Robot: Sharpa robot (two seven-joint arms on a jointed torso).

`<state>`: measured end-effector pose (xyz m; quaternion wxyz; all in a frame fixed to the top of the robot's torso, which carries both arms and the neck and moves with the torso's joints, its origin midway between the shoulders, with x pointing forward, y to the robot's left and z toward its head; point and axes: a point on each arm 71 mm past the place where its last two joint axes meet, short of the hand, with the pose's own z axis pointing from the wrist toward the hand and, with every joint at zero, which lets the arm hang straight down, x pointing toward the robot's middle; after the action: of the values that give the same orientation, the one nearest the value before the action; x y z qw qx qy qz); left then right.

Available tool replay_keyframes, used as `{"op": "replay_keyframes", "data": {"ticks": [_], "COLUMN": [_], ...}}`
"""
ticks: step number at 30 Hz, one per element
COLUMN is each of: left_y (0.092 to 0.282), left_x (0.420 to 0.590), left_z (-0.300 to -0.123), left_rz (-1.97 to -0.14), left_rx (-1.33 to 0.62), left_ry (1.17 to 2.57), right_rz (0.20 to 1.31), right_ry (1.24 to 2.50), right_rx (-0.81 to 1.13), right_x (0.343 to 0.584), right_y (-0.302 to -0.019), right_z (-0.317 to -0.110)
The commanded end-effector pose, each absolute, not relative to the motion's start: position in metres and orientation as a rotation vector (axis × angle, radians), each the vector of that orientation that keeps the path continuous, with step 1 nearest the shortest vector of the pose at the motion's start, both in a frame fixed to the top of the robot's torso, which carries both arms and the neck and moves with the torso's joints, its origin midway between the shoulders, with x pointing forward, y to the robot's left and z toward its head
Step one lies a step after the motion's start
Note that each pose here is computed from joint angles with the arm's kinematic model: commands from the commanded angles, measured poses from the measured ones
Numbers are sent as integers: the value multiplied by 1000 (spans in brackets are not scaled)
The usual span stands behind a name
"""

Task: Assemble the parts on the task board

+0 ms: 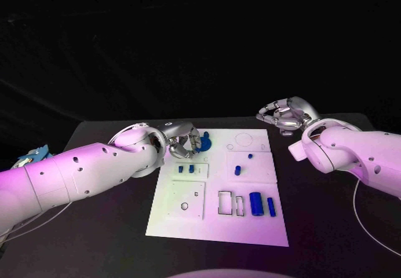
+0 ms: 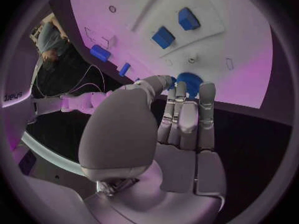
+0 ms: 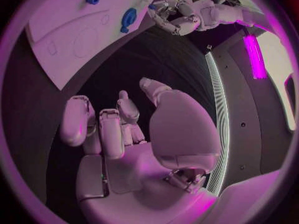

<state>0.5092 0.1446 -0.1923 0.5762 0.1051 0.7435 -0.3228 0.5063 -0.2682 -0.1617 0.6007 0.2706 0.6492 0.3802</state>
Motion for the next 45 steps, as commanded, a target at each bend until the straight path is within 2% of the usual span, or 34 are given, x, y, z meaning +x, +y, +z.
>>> {"op": "replay_keyframes", "data": {"ticks": [1,12,45], "left_y": [150,166,165], "left_x": [508,508,512], "left_z": [-192,-197,-209], "left_rz": [-776,-745,-712], "left_rx": [193,168,189], "left_ry": [1774,1822,1859], "right_rz": [890,886,888], "right_ry": [1512,1512,1511], "right_rx": [617,620,618], "right_x": [506,506,505], "right_y": [-268,-270,-269], "right_z": [-162,-163,-163]}}
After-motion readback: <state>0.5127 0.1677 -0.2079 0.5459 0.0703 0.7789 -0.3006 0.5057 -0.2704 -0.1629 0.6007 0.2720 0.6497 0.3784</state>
